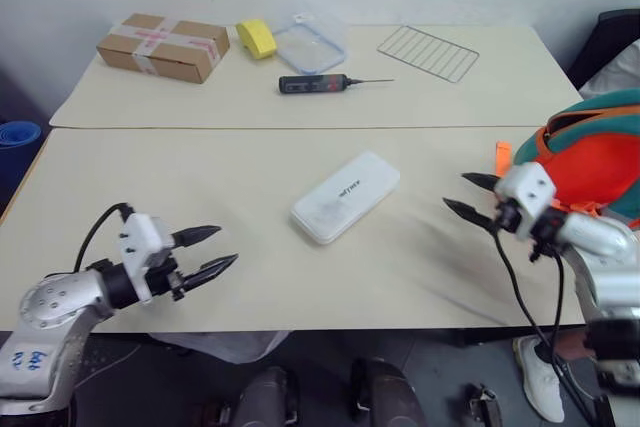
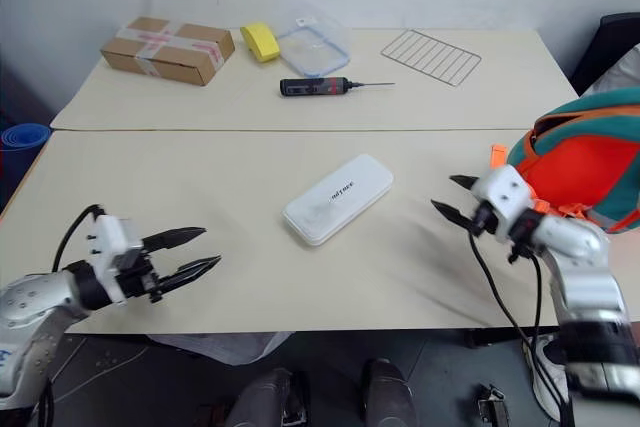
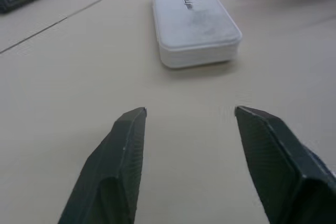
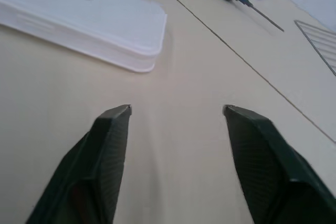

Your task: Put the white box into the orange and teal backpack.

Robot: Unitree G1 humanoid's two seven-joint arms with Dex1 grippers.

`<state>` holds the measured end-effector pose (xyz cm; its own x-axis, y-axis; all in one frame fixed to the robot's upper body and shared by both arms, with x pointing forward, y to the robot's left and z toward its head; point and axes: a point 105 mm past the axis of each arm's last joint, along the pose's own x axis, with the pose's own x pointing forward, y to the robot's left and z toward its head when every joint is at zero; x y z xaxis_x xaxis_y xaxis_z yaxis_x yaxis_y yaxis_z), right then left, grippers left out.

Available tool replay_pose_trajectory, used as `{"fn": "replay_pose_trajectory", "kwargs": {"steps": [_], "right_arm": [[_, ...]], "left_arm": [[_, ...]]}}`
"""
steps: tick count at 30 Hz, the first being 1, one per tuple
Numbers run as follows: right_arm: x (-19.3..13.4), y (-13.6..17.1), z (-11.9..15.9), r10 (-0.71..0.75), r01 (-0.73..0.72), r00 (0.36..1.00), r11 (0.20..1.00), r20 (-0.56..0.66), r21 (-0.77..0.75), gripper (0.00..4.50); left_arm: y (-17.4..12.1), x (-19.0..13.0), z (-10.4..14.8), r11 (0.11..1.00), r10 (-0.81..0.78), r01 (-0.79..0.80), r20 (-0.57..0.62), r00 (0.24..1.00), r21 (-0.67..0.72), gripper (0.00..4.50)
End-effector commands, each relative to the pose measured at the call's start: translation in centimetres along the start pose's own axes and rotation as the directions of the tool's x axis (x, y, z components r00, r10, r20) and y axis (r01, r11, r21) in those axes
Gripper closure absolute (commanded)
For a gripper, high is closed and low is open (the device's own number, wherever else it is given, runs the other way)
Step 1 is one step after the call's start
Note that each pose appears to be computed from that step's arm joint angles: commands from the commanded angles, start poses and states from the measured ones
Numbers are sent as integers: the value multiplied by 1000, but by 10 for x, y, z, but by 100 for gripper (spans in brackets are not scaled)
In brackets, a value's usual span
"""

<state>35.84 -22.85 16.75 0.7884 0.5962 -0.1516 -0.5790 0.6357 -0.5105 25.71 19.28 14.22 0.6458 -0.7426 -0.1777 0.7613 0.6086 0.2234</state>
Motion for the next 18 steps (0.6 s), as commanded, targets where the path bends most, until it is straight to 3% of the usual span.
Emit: {"fn": "replay_pose_trajectory", "kwargs": {"steps": [1,5,6,12,18], "right_arm": [[17,-24,-6,-116,111,988,993,-104,-52,295],[53,-45,15,-242,238,967,970,-75,-54,434],[58,-44,15,-242,238,967,970,-81,-57,450],[97,-30,20,-203,201,974,979,-104,-25,450],[112,-14,8,-97,105,986,993,-138,51,450]], "left_arm": [[-3,20,1,999,31,-31,-9,999,23,278],[-10,46,2,1000,22,-22,-23,999,-16,405],[-12,49,0,1000,15,-16,-27,1000,-21,433],[-12,82,-7,1000,9,-9,-23,1000,-8,445],[-15,96,-3,999,-34,34,-15,999,-13,445]]}}
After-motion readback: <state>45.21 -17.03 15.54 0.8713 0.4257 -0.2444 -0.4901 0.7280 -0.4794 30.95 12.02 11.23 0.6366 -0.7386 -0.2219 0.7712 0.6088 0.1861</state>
